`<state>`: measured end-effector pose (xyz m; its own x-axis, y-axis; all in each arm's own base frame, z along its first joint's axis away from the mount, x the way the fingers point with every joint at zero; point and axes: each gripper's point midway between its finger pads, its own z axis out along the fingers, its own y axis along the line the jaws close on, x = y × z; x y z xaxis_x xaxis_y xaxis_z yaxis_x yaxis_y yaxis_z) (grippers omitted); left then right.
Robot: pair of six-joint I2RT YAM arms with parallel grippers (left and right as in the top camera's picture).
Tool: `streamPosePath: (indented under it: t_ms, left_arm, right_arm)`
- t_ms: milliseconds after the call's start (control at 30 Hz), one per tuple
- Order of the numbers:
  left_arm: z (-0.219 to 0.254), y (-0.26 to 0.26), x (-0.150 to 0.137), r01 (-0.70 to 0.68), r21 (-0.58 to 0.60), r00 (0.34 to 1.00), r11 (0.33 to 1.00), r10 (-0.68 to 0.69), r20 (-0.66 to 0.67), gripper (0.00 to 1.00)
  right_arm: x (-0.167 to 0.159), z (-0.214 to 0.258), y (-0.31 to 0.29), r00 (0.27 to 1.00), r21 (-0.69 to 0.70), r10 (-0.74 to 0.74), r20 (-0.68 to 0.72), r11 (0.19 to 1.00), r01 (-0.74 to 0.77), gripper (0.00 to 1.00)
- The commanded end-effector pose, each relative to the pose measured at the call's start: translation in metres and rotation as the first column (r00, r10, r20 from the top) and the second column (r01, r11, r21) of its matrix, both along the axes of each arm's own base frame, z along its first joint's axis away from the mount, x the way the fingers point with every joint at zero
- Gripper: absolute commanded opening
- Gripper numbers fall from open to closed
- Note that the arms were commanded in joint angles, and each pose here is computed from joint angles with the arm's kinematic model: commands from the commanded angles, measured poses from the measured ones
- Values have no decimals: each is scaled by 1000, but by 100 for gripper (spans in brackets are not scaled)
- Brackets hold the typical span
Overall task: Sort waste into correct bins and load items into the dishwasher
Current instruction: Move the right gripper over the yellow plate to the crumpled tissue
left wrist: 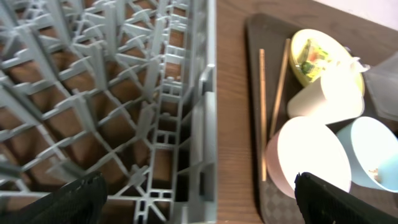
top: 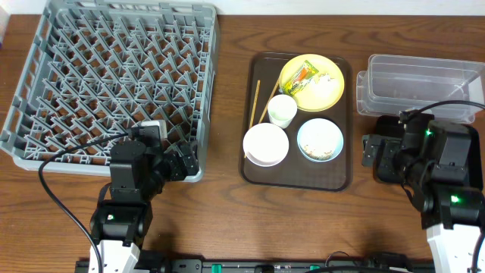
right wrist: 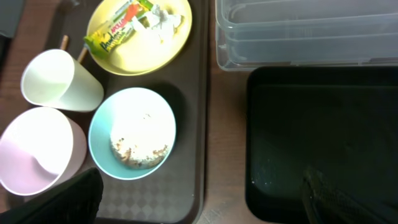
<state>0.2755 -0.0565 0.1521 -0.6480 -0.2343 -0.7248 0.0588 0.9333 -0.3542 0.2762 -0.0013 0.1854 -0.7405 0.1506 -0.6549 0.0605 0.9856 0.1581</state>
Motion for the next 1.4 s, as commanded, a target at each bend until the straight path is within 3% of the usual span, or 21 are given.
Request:
streamPosePath:
  t_ms: [0, 267, 600, 800, 1000, 1167, 1367]
  left_arm:
    - [14, 12, 4, -66, 24, 998, 998, 66, 13, 99]
    - [21, 29, -4, -132, 110, 983, 985, 144, -114, 99]
    - [24, 30, -9, -105, 146, 940, 984, 146, -307, 99]
    - [50, 20, -1, -84, 95, 962, 992, 106, -251, 98]
    - [89, 0, 24, -14, -3, 996, 1000, 13, -87, 99]
    - [97, -1, 36, -14, -2, 995, 1000, 14, -95, 99]
    - [84, 7, 30, -45, 33, 987, 998, 49, -156, 99]
  right_arm:
    - [11, 6, -1, 1000, -34, 29, -4, 999, -29, 99]
    - [36, 10, 3, 993, -11, 75, -93, 997, -76, 98]
    - [72, 23, 22, 974, 36, 179, -142, 984, -175, 97]
    - [86, 27, 41, 962, 21, 245, -124, 969, -244, 98]
    - [87, 26, 39, 964, 23, 236, -123, 972, -235, 99]
    - [94, 32, 43, 968, 33, 236, -85, 972, -234, 99]
    - [129, 50, 53, 962, -16, 267, 61, 964, -266, 99]
